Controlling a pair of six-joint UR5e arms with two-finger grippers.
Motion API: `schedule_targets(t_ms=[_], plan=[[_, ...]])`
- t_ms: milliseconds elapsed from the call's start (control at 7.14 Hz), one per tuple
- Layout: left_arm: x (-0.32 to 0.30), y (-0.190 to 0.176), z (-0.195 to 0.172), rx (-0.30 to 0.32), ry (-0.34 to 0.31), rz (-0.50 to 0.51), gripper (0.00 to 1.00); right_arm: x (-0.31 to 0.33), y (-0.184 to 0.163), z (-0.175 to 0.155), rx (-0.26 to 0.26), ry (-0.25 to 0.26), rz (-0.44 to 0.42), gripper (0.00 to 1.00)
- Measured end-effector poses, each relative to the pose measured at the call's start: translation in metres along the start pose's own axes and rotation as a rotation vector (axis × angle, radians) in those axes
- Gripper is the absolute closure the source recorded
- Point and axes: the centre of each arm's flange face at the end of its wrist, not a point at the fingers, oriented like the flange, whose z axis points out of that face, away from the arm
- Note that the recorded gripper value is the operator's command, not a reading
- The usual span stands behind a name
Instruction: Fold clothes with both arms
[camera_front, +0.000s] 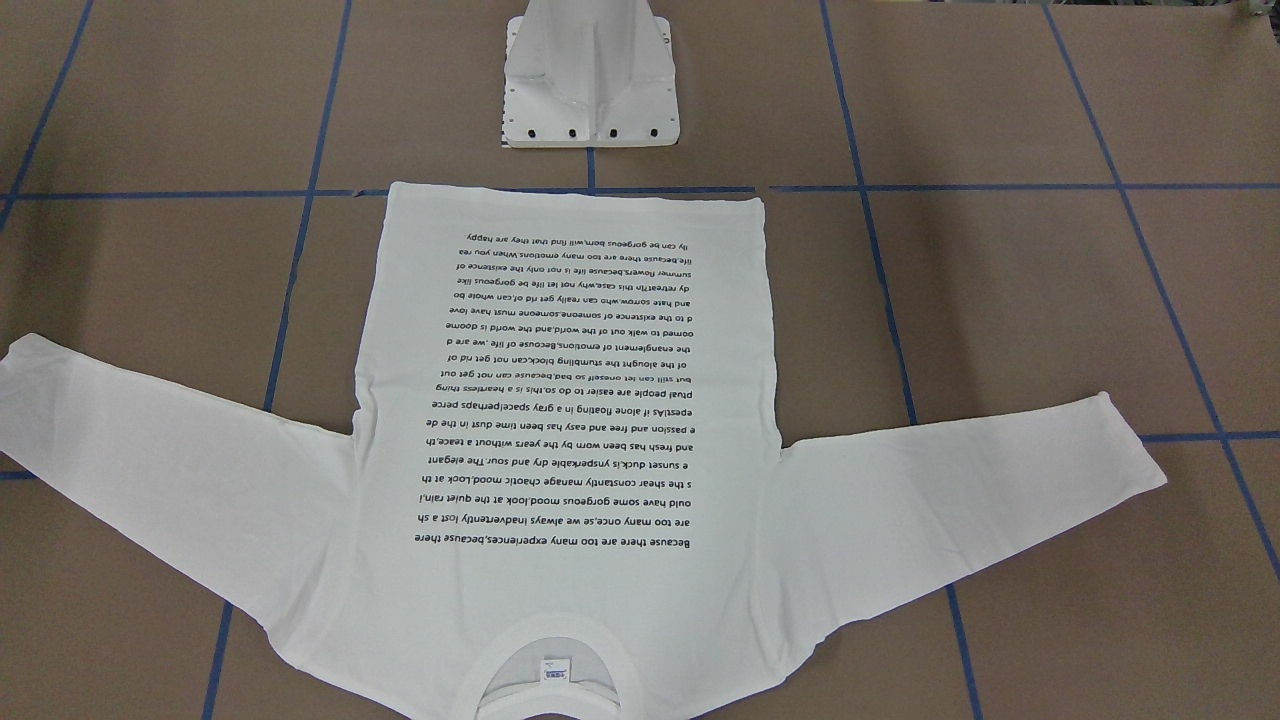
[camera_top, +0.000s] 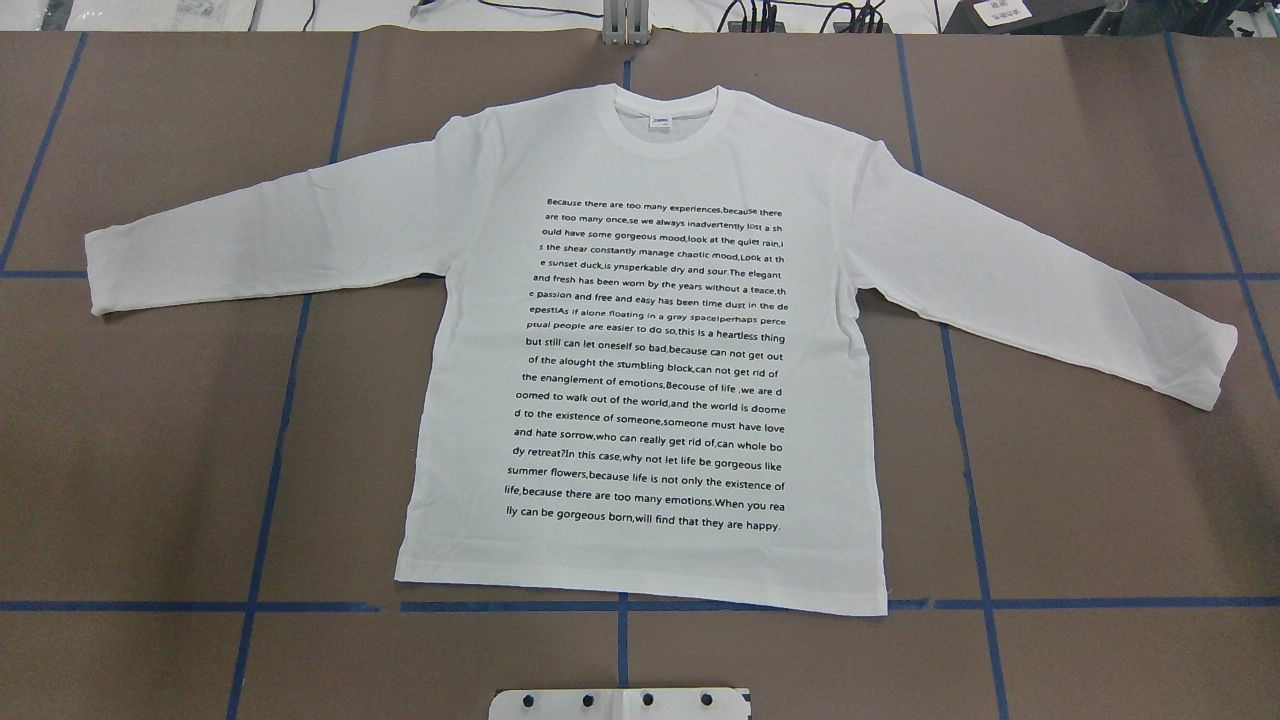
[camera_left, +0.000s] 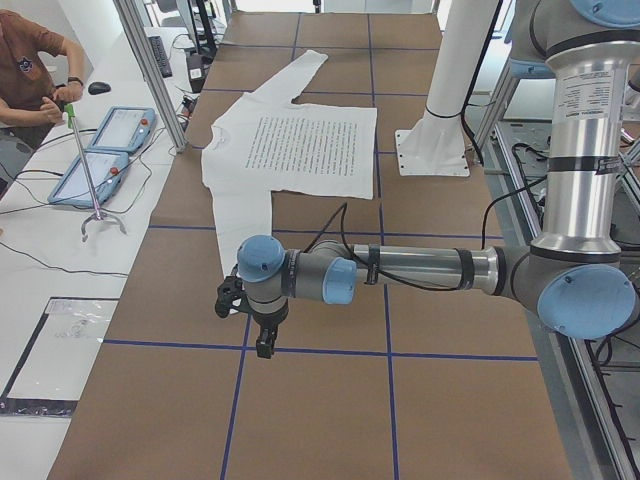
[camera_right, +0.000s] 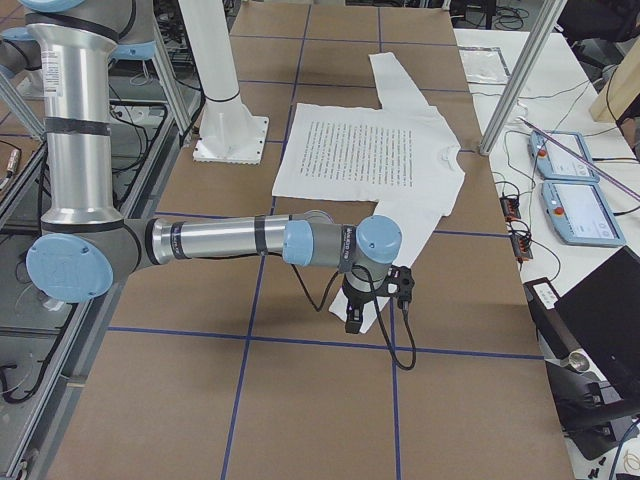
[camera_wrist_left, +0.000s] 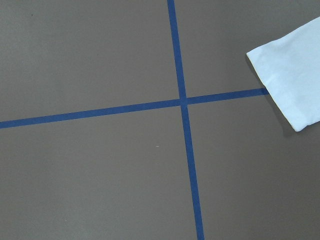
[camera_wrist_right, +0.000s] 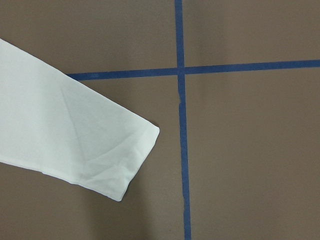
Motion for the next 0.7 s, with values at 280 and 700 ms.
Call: schedule_targets(t_ms=[280, 700], plan=[[0.001, 0.000, -0.001, 0.006, 0.001, 0.005, 0.00, -0.001, -0.001, -0.001, 0.001, -0.002, 0.000, 0.00], [0.021, -0.031, -0.023, 0.063, -0.002, 0.051, 0.00, -0.004, -0.004, -0.002, 0.023, -0.001, -0.025, 0.00]])
